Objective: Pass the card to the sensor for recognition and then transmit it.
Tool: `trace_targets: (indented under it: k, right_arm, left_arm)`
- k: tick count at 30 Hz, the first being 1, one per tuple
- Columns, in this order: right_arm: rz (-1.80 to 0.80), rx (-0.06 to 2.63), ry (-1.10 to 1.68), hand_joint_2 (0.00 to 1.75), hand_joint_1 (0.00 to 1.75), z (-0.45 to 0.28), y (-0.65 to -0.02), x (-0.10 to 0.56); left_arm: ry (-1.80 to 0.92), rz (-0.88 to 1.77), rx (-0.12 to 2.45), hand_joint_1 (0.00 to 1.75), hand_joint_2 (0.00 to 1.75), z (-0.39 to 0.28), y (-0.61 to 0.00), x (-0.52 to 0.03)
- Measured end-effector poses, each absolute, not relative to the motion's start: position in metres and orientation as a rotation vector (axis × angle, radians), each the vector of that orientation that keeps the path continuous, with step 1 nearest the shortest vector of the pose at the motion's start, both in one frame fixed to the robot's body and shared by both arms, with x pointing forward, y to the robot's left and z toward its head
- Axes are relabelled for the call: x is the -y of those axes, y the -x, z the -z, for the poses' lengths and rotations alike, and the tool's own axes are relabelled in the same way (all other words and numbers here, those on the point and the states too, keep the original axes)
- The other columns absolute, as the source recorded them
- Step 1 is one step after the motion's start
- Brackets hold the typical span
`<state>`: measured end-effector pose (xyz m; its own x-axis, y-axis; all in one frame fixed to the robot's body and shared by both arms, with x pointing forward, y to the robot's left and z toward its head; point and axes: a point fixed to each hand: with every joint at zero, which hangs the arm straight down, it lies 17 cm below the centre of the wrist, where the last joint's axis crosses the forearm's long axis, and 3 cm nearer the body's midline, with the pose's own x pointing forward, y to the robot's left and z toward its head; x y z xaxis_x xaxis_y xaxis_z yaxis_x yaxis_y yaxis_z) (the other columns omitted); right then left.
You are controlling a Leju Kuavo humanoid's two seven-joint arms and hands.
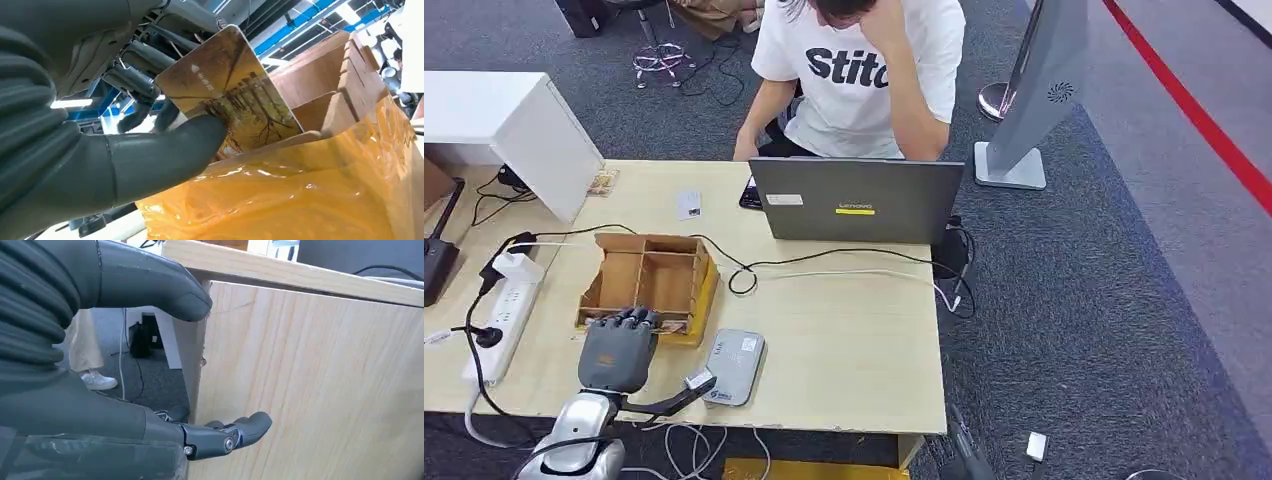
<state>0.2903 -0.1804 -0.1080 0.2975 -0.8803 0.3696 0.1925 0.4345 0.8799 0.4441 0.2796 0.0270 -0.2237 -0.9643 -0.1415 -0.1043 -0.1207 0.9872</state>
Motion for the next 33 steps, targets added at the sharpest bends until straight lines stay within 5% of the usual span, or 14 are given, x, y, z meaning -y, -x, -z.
trace_targets:
  k: [10,23,33]
  right_arm:
    - [0.835,1.014,-0.831,1.75,0.0,0.108,-0.291,0.18]
    - [0.838,1.015,-0.833,1.75,0.0,0.108,-0.291,0.18]
    - [0.837,1.014,-0.832,1.75,0.0,0.108,-0.291,0.18]
  left_arm:
    - [-1.365,1.368,1.478,1.75,1.75,-0.055,-0.448,-0.285]
    - [-1.53,1.198,1.8,1.75,1.75,-0.215,-0.484,-0.267]
    - [-1.552,1.183,1.824,1.75,1.75,-0.229,-0.482,-0.265]
